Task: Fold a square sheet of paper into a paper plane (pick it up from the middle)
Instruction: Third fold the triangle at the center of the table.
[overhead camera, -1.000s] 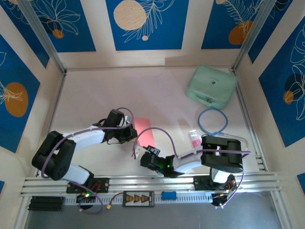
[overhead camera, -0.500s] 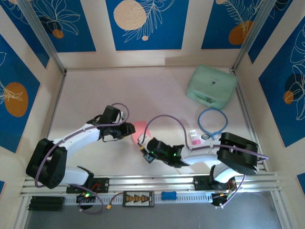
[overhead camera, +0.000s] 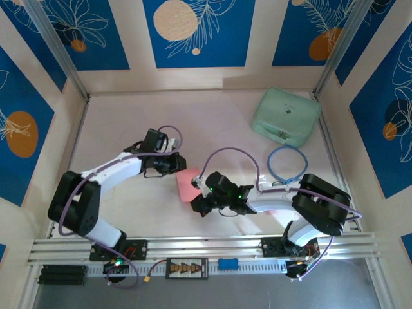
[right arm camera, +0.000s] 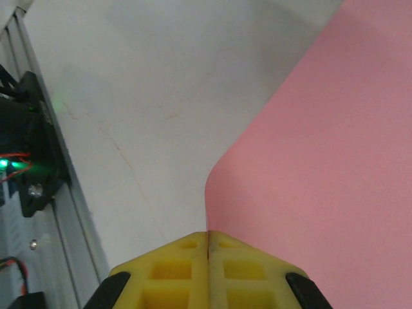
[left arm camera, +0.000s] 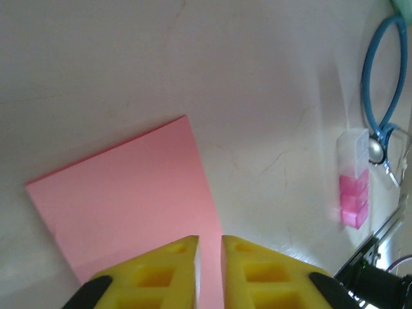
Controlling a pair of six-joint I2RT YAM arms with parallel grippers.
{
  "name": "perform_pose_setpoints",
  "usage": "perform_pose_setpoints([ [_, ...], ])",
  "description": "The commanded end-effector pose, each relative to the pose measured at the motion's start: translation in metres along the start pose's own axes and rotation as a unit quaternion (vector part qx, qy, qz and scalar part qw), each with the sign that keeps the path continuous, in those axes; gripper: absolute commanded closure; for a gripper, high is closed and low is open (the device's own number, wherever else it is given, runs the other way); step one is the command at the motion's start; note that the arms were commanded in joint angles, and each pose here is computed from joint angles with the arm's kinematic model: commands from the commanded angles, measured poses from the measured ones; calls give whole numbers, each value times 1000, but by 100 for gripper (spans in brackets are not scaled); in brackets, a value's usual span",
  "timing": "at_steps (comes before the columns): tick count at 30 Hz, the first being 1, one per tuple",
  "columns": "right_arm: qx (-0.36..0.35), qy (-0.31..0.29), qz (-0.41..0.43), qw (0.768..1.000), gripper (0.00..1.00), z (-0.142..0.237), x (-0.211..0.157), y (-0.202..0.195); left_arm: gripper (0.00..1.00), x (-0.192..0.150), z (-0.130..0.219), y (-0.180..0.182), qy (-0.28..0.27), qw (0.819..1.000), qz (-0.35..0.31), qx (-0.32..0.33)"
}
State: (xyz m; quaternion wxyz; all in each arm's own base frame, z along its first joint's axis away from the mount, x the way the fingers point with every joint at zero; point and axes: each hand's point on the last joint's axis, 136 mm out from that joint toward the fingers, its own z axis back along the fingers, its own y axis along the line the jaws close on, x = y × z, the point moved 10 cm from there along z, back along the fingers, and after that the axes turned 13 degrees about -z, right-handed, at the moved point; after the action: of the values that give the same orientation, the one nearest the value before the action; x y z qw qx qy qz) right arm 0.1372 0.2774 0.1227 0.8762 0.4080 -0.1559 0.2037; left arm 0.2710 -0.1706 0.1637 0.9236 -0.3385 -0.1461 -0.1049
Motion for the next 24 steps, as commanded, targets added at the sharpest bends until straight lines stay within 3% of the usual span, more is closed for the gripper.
perform_pose_setpoints([
  [1,43,-3,-28,999,100,-3,10,11,86,8,-12,0,16,999,-12,-39],
  [16,43,-4,-36,998,100,-14,15,8,95,-15,-70,32,113,994,-8,-2],
  [24,20,-3,-27,999,100,-12,23,1,96,-21,-70,36,113,993,-17,12],
])
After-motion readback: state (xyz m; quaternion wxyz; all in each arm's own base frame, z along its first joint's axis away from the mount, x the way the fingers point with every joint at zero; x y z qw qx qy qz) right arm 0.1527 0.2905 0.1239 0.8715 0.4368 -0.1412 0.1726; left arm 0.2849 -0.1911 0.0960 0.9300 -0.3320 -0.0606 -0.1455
